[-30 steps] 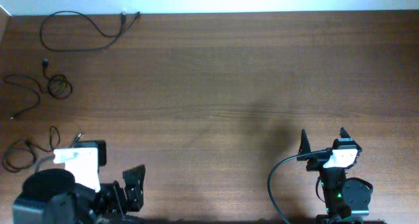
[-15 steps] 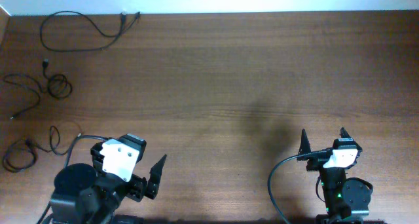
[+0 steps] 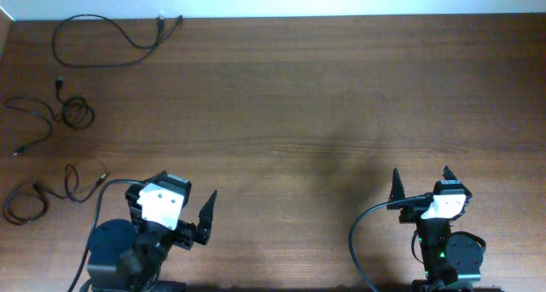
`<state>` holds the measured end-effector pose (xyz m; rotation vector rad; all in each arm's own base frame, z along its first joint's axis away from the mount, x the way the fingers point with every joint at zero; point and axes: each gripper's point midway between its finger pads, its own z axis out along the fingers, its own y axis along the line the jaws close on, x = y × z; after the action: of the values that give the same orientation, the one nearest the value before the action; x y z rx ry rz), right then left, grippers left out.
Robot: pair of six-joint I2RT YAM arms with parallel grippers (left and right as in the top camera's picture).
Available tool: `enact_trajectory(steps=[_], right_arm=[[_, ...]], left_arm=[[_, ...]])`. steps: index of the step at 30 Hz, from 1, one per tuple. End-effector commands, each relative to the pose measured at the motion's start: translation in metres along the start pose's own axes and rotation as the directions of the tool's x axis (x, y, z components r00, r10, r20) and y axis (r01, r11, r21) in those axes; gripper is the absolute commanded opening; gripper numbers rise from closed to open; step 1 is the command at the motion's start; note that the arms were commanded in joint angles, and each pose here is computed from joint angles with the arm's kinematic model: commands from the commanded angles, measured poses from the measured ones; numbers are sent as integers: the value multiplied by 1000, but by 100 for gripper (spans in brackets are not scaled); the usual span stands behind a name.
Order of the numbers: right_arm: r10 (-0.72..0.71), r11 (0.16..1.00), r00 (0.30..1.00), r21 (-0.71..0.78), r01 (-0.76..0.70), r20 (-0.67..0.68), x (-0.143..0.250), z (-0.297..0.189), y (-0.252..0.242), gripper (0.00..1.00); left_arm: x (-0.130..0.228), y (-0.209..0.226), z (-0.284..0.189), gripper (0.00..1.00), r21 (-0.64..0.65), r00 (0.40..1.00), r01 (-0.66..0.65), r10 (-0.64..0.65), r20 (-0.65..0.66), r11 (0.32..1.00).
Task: Untangle cables
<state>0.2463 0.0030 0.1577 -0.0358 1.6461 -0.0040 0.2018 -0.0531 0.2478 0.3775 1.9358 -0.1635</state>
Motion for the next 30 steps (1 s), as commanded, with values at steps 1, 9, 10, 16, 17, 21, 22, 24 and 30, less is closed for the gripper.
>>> enact_trajectory(steps=[1,9,10,16,17,21,22,24,30], right_arm=[[8,1000,1000,14,-8,-2,2,0,-3,99],[8,1000,1000,14,-8,-2,2,0,-3,98],[8,1000,1000,14,-8,-2,2,0,-3,98],[8,1000,1000,14,-8,-2,2,0,-3,98],[8,1000,1000,14,-8,-2,2,0,-3,98],[8,1000,1000,14,-8,-2,2,0,-3,98],[8,1000,1000,14,-8,-2,2,0,-3,98],[8,1000,1000,14,-8,-2,2,0,-3,98],[8,1000,1000,14,-8,-2,2,0,-3,98]], left_arm=[[5,3,3,99,-17,999,-13,14,34,1000],[5,14,18,99,-82,971,-26,45,233,996],[9,15,21,99,-85,970,-14,34,241,996],[18,23,32,99,-101,946,44,-9,323,994],[19,24,33,99,-106,941,47,-9,339,993],[28,24,39,99,-111,932,47,-3,361,993],[31,26,40,99,-114,930,59,-13,368,992],[31,27,41,99,-125,919,59,-5,395,990],[43,38,48,99,-159,913,134,-60,402,978]])
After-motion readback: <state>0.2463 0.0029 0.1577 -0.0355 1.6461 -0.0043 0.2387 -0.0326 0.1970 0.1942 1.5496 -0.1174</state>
